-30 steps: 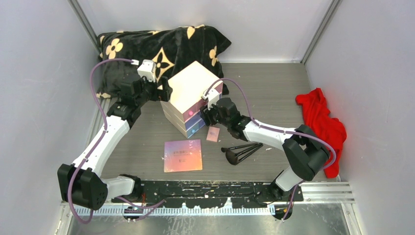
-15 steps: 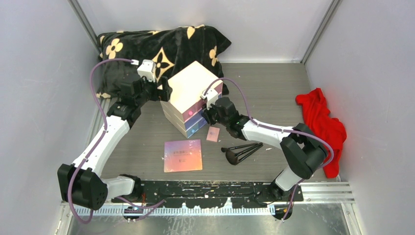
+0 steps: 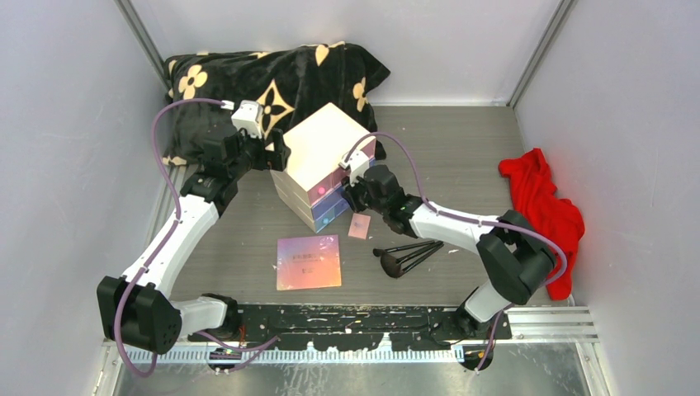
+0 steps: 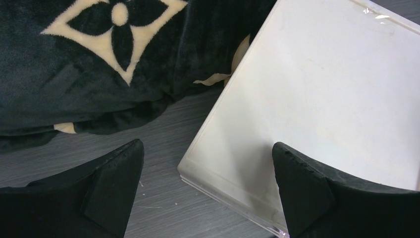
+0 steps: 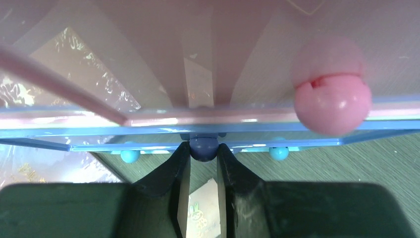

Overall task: Organize the makeup
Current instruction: Open the drawer in the storage box.

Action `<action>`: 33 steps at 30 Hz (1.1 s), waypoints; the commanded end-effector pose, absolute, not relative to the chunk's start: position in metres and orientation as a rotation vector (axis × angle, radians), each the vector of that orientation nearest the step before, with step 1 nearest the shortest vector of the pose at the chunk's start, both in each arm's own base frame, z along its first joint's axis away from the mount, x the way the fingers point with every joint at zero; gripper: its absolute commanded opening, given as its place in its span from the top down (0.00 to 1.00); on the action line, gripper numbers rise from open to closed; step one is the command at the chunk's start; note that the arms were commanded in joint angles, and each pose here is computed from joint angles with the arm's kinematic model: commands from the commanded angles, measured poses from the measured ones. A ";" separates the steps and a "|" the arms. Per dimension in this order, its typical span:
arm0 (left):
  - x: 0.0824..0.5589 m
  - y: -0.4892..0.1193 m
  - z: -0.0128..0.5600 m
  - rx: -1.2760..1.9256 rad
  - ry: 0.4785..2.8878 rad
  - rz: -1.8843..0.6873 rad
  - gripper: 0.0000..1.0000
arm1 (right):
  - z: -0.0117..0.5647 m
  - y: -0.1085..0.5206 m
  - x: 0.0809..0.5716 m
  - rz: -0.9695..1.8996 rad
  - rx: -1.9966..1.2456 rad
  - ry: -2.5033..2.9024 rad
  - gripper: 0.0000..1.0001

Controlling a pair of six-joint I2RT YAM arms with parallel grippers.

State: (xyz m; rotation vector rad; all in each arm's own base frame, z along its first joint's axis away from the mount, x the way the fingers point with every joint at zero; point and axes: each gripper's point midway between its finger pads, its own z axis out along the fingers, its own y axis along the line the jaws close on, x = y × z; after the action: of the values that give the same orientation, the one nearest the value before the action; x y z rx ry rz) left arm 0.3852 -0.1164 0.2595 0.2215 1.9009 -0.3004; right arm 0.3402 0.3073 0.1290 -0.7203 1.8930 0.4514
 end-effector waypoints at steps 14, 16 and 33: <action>0.380 -0.105 0.236 0.247 1.980 -0.220 0.00 | 0.147 0.276 0.313 0.430 -0.707 1.871 0.97; 0.381 -0.106 0.236 0.249 1.979 -0.220 0.00 | 0.145 0.272 0.310 0.425 -0.698 1.874 0.98; 0.382 -0.106 0.232 0.252 1.989 -0.221 0.00 | 0.126 0.230 0.275 0.395 -0.630 1.921 0.98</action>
State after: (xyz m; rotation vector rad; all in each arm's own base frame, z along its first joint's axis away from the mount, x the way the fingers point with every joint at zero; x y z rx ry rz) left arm 0.3858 -0.1156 0.2593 0.2188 1.9006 -0.2952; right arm 0.2803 0.2466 0.1273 -0.6871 1.8941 0.4347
